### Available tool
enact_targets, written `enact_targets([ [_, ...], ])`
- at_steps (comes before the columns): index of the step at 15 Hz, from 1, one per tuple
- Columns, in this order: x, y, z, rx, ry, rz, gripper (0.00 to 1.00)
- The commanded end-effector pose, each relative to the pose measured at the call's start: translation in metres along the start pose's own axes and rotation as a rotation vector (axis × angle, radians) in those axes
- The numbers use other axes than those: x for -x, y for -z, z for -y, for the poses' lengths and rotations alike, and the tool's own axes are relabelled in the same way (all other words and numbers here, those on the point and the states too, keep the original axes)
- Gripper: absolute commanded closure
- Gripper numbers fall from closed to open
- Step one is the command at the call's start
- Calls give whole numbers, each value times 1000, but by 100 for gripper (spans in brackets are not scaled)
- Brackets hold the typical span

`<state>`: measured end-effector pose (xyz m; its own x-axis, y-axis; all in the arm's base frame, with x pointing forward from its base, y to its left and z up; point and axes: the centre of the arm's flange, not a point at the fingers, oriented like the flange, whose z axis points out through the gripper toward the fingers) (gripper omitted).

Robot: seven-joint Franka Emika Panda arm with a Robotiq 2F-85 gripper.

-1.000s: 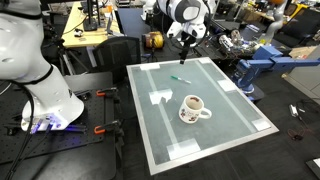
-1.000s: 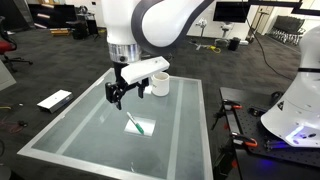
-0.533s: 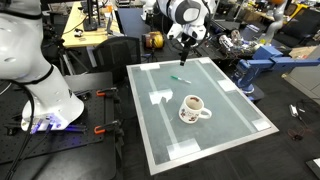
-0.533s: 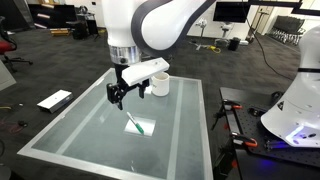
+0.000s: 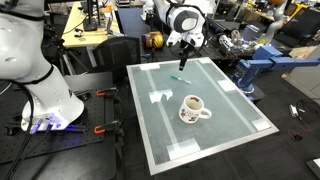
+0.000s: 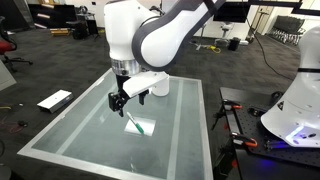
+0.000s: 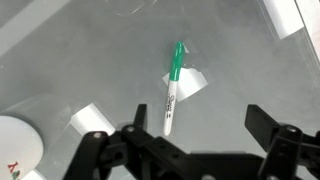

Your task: Put the green pen in the white mug

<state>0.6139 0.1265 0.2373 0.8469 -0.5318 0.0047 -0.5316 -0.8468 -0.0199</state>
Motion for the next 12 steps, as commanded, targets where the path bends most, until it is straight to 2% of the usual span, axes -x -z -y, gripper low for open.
enact_targets([
  [1, -3, -20, -1, -31, -6, -15, 0],
  [11, -3, -57, -12, -34, -88, 36, 0],
  [12, -4, -59, -13, -34, -93, 41, 3],
])
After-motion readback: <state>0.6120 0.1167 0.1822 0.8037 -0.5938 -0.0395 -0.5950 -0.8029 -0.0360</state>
